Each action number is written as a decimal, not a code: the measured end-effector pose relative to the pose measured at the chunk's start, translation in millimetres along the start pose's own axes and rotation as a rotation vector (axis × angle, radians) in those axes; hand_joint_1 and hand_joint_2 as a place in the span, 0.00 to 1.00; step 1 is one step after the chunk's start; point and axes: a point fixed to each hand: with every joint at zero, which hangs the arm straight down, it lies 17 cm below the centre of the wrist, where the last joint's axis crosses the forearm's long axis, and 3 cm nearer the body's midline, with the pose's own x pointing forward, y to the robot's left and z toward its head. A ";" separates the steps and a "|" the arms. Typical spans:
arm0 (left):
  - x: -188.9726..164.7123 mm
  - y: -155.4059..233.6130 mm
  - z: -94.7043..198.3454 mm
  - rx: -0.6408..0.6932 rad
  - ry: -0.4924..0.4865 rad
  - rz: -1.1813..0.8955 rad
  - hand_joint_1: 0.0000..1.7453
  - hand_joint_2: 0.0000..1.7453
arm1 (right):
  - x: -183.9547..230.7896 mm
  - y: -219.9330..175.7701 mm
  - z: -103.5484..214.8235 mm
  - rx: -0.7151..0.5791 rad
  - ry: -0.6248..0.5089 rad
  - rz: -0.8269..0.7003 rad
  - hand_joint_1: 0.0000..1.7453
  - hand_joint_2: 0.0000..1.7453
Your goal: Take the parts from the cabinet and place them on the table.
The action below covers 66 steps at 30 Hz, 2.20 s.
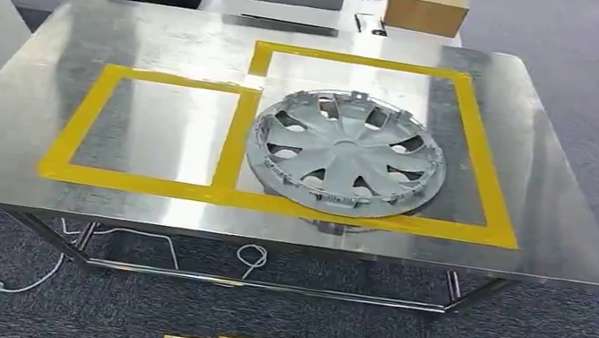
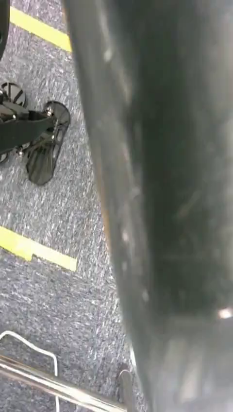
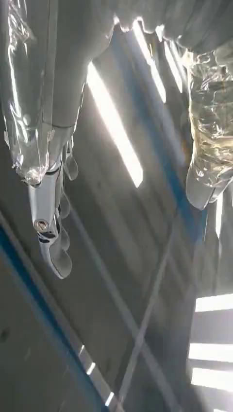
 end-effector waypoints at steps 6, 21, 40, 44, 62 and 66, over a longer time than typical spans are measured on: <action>-8.8 -0.6 3.5 0.018 0.017 -0.001 0.00 0.00 | -116.6 10.0 59.0 0.181 0.190 0.072 0.00 1.00; -14.8 2.0 4.2 0.039 0.049 0.024 0.00 0.00 | -235.2 123.9 236.5 0.566 0.655 -0.074 0.00 1.00; -10.3 -5.8 1.6 0.006 0.045 0.016 0.00 0.00 | -221.0 235.6 472.0 1.182 0.860 -0.129 0.00 1.00; -10.9 -5.5 1.9 0.005 0.046 0.011 0.00 0.00 | -233.7 231.1 502.5 1.255 0.841 -0.029 0.00 1.00; -15.1 -11.9 3.5 -0.023 0.061 -0.014 0.00 0.00 | -147.7 262.6 760.8 1.612 0.863 0.096 0.00 1.00; -17.9 -11.1 4.4 -0.020 0.070 -0.018 0.00 0.00 | -103.8 251.0 839.8 1.711 0.912 0.056 0.00 1.00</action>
